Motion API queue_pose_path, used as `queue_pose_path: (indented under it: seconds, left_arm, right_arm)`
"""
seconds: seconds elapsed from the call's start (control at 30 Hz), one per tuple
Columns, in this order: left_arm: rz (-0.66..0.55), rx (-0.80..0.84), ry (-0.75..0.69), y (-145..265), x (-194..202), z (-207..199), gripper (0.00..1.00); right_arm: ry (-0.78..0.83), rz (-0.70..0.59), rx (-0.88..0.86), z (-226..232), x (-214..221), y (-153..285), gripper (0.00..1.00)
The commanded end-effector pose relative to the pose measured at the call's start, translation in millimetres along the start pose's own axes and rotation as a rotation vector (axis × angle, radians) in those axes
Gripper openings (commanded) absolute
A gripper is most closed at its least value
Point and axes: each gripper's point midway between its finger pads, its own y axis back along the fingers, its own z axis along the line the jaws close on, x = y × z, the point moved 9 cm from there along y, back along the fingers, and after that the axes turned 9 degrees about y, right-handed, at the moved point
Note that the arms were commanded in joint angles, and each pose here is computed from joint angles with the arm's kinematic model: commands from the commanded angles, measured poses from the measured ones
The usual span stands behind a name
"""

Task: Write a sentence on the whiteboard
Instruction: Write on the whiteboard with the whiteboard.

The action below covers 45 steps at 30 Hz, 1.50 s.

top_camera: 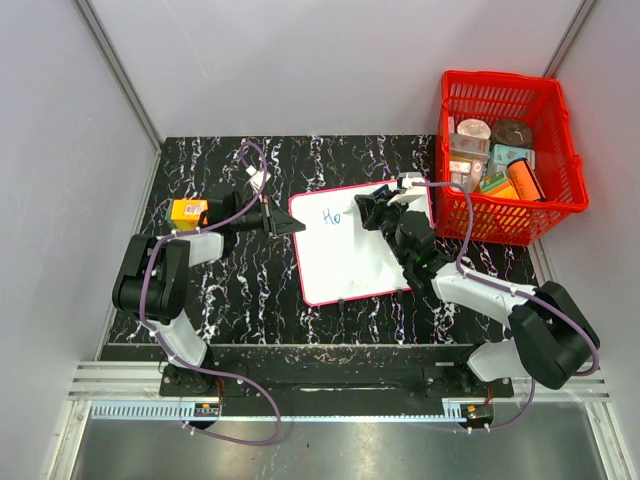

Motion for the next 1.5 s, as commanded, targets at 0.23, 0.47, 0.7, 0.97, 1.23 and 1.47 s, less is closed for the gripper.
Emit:
queue_pose_path:
  seconds: [0.23,0.47,0.7,0.97,1.23,1.47]
  left_arm:
    - [-0.012,-0.044,-0.190,-11,0,7,0.00]
    - [-0.011,-0.048,-0.189,-11,0,8,0.00]
    - [-0.008,-0.047,-0.187,-12,1,7,0.00]
    - [-0.008,-0.051,-0.189,-12,0,8,0.00]
    - [-0.005,-0.051,-0.189,-12,1,7,0.00]
    - [-0.004,-0.054,-0.191,-13,1,7,0.00]
  right_arm:
    - [-0.008,0.027,0.006,-7,13,10,0.00]
    - [-0.035,0.051,0.008,-11,22,21,0.00]
    - [-0.063,0.079,0.019,-17,34,36,0.00]
    - [-0.078,0.043,-0.013,-8,9,33,0.00]
    - [-0.076,-0.032,-0.044,5,-23,20,0.00]
    - [-0.042,-0.044,-0.031,9,-31,3,0.00]
